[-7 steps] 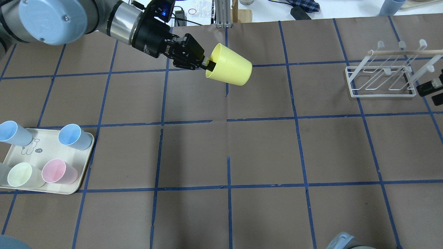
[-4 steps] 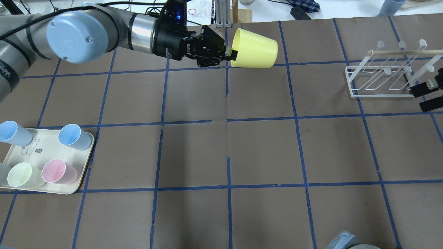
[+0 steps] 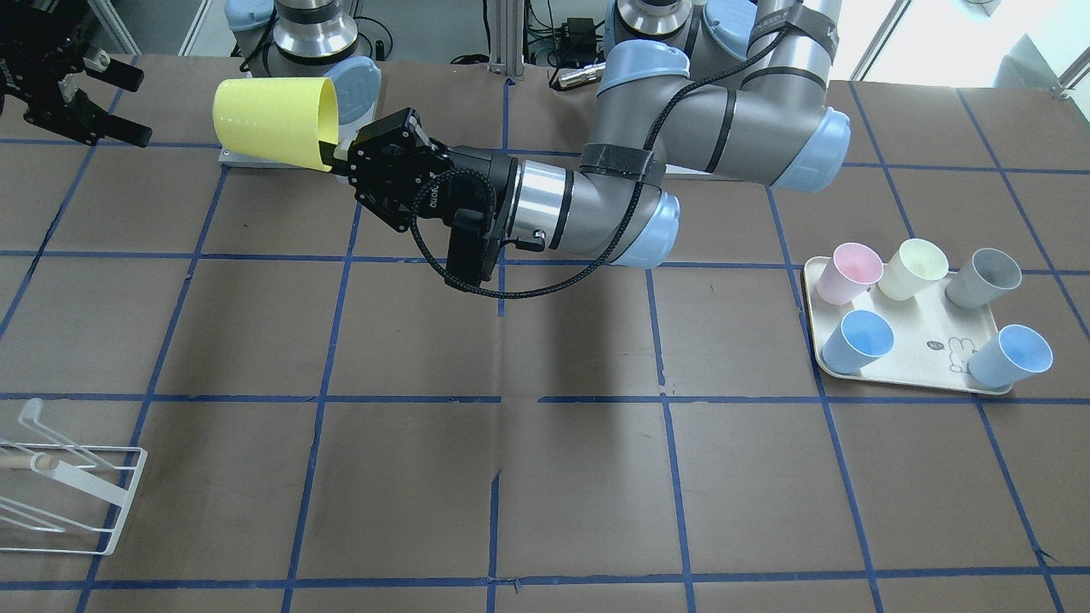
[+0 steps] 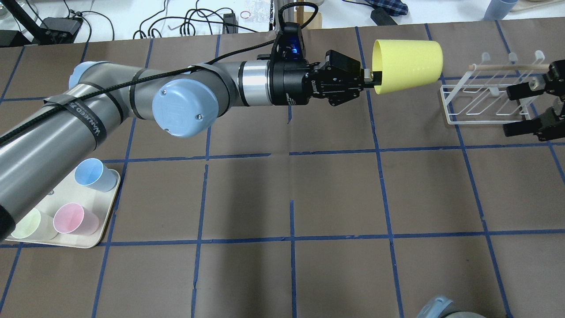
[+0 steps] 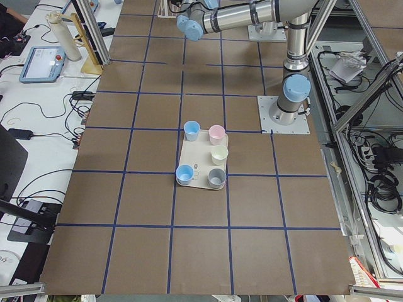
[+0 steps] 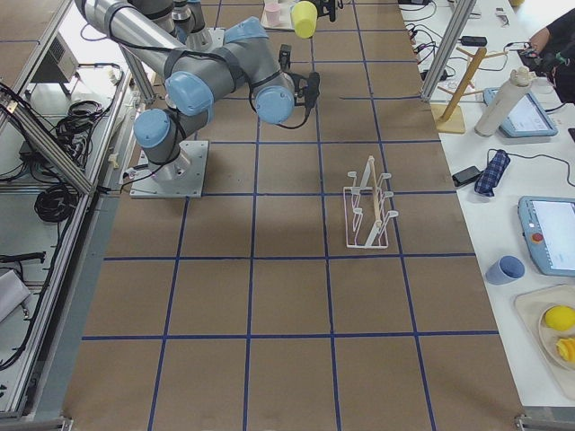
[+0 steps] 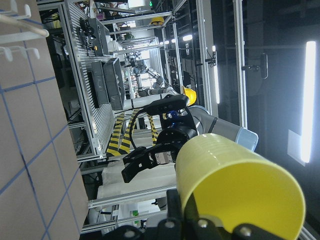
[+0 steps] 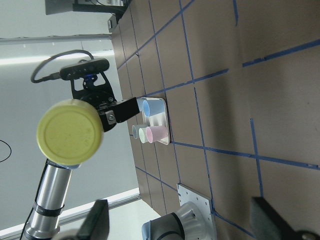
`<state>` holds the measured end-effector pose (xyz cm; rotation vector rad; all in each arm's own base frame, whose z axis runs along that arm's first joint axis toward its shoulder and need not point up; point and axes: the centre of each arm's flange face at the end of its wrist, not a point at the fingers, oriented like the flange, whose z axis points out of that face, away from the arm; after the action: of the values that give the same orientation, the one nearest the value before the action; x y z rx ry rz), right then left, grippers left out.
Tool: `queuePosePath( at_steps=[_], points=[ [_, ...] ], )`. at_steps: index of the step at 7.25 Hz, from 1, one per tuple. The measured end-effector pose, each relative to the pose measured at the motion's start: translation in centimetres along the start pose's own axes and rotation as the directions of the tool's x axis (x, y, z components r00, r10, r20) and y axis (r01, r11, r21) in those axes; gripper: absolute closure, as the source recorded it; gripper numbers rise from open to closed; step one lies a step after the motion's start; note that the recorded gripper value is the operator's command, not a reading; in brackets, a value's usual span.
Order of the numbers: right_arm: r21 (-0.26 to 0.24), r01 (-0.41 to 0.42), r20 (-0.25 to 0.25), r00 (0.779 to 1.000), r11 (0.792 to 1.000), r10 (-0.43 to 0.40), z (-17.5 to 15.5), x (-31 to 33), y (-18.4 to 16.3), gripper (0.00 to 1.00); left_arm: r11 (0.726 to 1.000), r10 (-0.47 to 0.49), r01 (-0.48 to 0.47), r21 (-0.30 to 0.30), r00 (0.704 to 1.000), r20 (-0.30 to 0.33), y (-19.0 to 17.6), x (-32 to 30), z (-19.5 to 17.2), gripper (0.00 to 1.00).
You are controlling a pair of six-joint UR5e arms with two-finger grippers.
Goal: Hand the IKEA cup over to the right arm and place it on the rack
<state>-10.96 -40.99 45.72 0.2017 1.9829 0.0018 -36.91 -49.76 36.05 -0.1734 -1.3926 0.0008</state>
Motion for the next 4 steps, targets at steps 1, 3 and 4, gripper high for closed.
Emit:
queuePosePath(
  at_steps=[1, 3, 4],
  points=[
    [0.020, 0.004, 0.034, 0.999, 1.000, -0.005, 0.2, -0.3, -0.1, 0.00, 1.000, -0.008, 0.008, 0.006, 1.000, -0.014, 0.8, -0.8, 0.4, 1.00],
    [0.017, -0.019, 0.095, 0.995, 1.000, 0.018, 0.8, -0.7, 0.5, 0.00, 1.000, -0.014, 0.014, -0.015, 1.000, -0.026, 2.1, -1.7, 1.9, 1.00],
    [0.023, -0.030, 0.116, 0.993, 0.999, 0.027, 1.0, -0.8, 0.6, 0.00, 1.000, -0.005, 0.004, -0.024, 1.000, -0.031, 2.4, -1.9, 2.4, 1.00]
  ],
)
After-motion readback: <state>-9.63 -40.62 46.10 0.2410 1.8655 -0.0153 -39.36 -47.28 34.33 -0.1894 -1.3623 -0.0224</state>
